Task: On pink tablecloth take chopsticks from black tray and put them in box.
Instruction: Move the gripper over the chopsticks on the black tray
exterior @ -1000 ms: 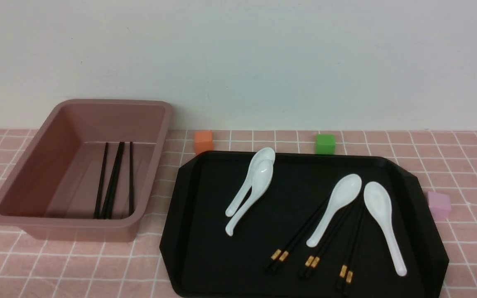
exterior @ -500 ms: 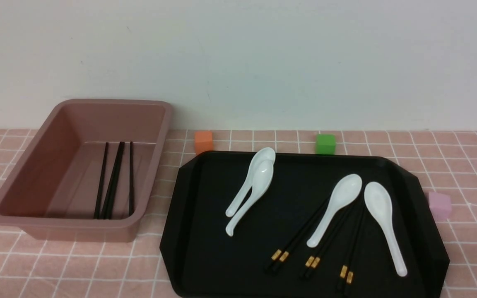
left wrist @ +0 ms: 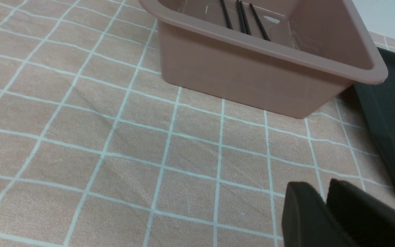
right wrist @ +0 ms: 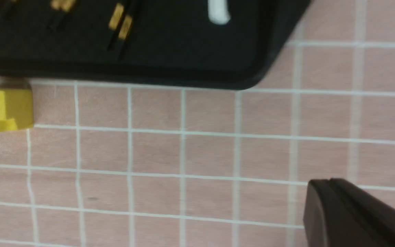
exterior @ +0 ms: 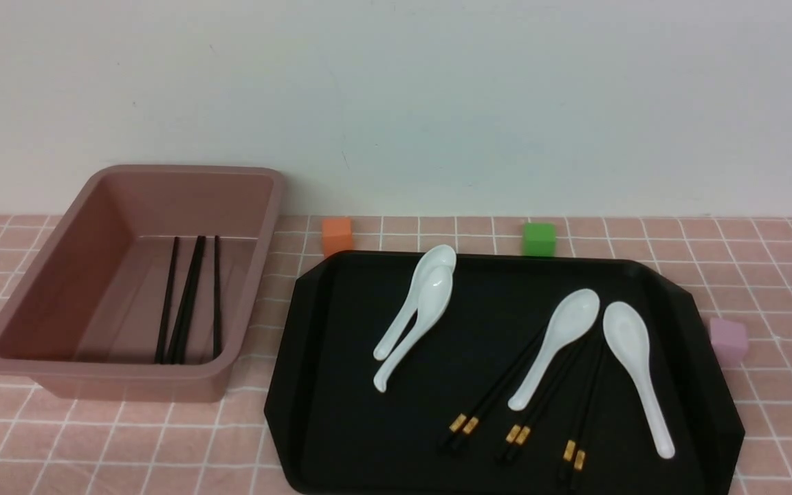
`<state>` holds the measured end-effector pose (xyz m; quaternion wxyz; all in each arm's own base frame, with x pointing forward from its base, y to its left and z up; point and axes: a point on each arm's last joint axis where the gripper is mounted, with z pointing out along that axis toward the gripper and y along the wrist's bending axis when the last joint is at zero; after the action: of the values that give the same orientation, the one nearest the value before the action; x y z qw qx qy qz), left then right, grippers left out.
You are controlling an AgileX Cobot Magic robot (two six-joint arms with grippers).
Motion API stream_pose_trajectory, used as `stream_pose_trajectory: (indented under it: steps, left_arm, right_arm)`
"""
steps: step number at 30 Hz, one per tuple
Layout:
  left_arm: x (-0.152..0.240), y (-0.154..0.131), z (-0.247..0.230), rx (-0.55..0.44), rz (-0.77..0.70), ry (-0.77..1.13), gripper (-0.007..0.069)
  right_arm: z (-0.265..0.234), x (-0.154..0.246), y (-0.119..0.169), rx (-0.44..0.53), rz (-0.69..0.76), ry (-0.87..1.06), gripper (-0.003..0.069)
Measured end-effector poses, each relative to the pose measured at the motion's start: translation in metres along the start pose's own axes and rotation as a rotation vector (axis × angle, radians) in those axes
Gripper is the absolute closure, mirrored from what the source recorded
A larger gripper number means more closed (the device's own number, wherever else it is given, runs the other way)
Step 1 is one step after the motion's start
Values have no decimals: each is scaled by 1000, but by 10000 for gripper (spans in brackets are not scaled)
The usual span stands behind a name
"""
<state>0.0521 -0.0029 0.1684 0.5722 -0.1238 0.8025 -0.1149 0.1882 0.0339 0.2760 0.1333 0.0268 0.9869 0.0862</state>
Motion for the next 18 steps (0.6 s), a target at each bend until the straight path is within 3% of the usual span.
stream_pose_trajectory:
  steps: [4,5,7,10,14,18]
  left_arm:
    - [0,0,0,0,0,0,504]
    - [0,0,0,0,0,0,504]
    - [0,0,0,0,0,0,504]
    - [0,0,0,0,0,0,503]
    - [0,0,0,0,0,0,503]
    - [0,0,0,0,0,0,499]
  right_arm:
    - [42,-17,33,-40,-56,89,657]
    - [42,-17,34,-41,-50,83,657]
    - [67,-23,67,-33,-98,91,652]
    - [79,-30,87,-15,-95,57,634]
    - [98,-47,108,11,-17,22,551]
    - [124,-60,113,46,30,31,389]
